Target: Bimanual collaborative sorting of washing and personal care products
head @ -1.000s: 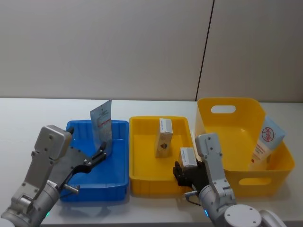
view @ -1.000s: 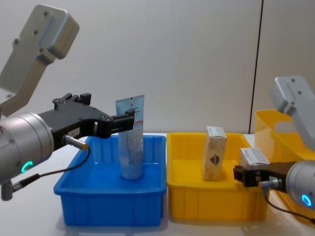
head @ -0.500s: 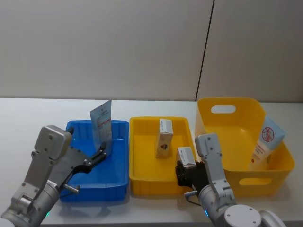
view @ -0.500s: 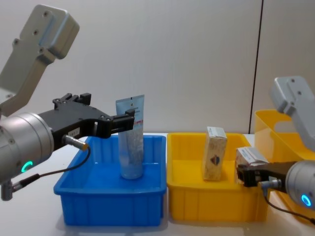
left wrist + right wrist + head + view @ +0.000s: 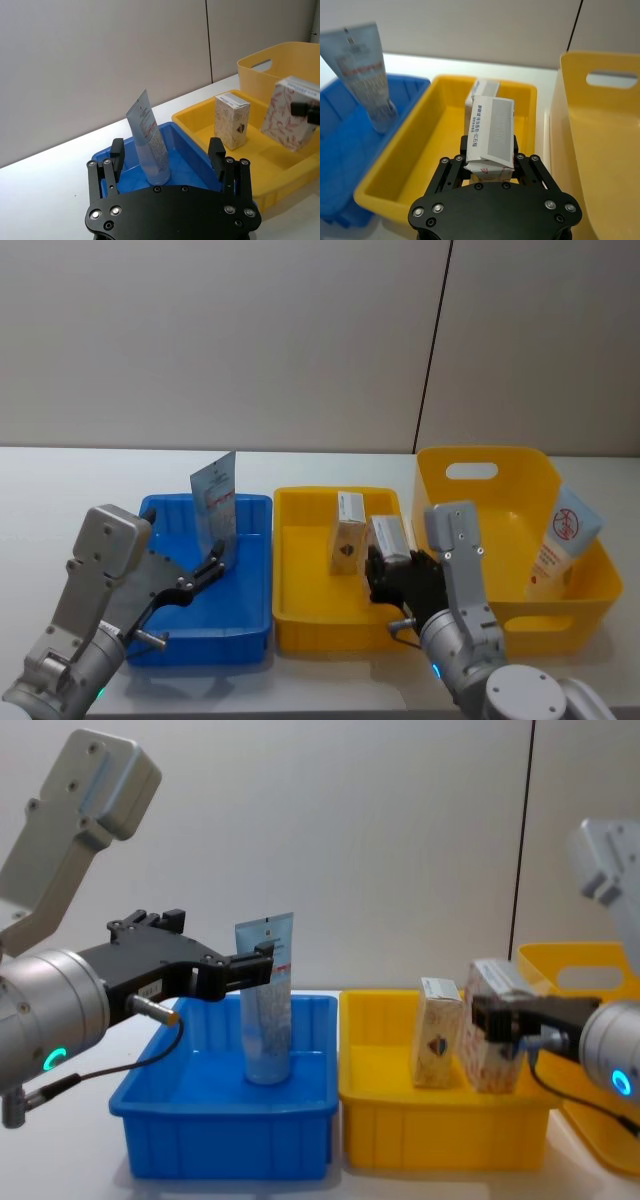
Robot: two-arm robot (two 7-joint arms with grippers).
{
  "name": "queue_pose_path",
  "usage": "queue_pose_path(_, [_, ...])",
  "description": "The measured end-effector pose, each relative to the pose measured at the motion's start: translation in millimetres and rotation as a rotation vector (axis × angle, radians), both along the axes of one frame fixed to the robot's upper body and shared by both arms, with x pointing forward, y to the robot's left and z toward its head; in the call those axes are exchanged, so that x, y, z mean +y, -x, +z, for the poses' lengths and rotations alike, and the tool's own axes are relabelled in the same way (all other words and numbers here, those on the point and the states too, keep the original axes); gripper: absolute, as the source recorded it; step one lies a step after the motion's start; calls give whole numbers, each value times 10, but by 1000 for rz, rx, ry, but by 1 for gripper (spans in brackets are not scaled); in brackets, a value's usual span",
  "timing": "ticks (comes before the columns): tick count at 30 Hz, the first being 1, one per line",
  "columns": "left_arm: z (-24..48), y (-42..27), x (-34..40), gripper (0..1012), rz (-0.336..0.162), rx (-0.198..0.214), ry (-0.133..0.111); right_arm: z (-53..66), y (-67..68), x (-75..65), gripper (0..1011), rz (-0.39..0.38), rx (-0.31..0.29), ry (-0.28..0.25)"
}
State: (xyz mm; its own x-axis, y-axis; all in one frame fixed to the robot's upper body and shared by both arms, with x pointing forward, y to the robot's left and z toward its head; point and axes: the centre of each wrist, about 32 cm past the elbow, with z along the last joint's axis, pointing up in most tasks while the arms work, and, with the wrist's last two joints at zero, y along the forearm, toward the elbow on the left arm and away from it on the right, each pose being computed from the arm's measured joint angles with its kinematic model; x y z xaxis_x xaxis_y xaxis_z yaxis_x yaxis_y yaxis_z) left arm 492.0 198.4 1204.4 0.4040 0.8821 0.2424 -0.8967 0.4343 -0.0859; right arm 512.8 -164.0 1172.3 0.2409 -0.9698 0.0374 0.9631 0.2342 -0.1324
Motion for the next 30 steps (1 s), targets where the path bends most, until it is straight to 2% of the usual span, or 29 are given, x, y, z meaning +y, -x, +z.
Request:
queue_pose_path(9, [0, 0, 0, 1001, 0, 0, 0, 186, -21, -18, 370, 17, -113, -88])
queue_pose_path(15, [0, 0, 0, 1001, 0, 0, 0, 426, -62, -92, 370, 4, -218, -166])
queue_pose_path(16, [0, 0, 0, 1001, 0, 0, 0, 426, -62, -92, 368, 4, -218, -166])
queue_pose_path(17, [0, 0, 0, 1001, 0, 0, 0, 491, -70, -123, 368, -6, -241, -182])
queue_pose_path(22, [0, 0, 0, 1001, 0, 0, 0, 652, -79, -237, 368, -51, -300, -221])
queue_pose_path(30, [0, 0, 0, 1001, 0, 0, 0, 771, -38, -407, 368, -142, -327, -238])
